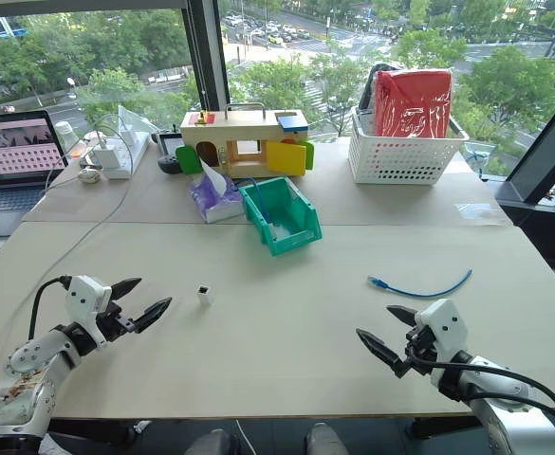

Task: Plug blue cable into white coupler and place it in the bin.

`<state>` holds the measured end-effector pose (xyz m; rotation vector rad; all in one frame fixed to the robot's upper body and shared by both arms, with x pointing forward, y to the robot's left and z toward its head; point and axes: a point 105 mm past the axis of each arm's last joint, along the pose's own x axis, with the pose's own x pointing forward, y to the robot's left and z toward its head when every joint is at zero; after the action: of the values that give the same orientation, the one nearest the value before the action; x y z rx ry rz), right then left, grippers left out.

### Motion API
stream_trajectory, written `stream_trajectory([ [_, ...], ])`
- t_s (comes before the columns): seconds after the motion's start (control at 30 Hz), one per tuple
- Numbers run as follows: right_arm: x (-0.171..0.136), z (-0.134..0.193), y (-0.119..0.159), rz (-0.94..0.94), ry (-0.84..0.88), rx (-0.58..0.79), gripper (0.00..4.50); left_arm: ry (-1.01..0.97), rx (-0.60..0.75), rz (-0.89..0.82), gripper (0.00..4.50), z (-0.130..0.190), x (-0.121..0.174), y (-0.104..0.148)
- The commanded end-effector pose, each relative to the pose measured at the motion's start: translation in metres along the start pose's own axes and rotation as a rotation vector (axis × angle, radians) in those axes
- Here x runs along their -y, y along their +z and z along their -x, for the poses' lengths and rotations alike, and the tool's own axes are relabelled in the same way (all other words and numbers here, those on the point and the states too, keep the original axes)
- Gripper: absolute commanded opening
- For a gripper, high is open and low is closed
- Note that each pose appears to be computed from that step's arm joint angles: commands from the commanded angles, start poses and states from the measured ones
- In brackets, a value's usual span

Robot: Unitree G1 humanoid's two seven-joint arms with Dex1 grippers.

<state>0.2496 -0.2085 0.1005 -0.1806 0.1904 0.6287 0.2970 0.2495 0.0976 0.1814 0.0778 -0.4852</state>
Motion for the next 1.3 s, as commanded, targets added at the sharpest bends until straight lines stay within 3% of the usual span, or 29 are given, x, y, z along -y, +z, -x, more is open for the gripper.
stream_trajectory([
  [0.03, 0.010, 0.002, 0.016, 0.030, -0.008, 0.031, 4.42, -0.039, 0.062, -0.009, 4.50, 0.000, -0.010, 0.029],
  [0.17, 0.044, 0.000, 0.037, 0.089, -0.044, 0.001, 4.42, -0.284, 0.136, 0.024, 4.50, -0.007, 0.001, 0.086],
  [0.27, 0.069, -0.007, 0.035, 0.155, -0.057, -0.090, 4.42, -0.467, 0.044, -0.125, 4.50, -0.005, 0.025, 0.096],
  [0.4, 0.090, -0.021, 0.031, 0.160, -0.047, -0.159, 4.42, -0.603, 0.063, -0.100, 4.50, -0.006, 0.042, 0.124],
  [0.6, 0.098, -0.046, 0.014, 0.149, 0.059, -0.238, 4.42, -0.823, 0.080, -0.101, 4.50, -0.007, 0.071, 0.158],
  [0.77, 0.104, -0.059, 0.004, 0.169, 0.103, -0.282, 4.42, -0.871, 0.100, -0.193, 4.50, -0.016, 0.085, 0.168],
  [0.87, 0.104, -0.062, 0.003, 0.149, 0.129, -0.296, 3.68, -0.882, 0.105, -0.190, 4.50, -0.019, 0.089, 0.169],
  [1.17, 0.089, -0.059, -0.002, 0.143, 0.229, -0.308, 0.55, -0.909, 0.136, -0.242, 4.50, -0.034, 0.101, 0.168],
  [1.23, 0.075, -0.062, 0.005, 0.175, 0.286, -0.264, 0.06, -0.933, 0.137, -0.260, 4.50, -0.041, 0.108, 0.164],
  [1.3, 0.047, -0.067, 0.020, 0.220, 0.401, -0.202, 0.02, -0.991, 0.115, -0.319, 4.50, -0.047, 0.121, 0.154],
])
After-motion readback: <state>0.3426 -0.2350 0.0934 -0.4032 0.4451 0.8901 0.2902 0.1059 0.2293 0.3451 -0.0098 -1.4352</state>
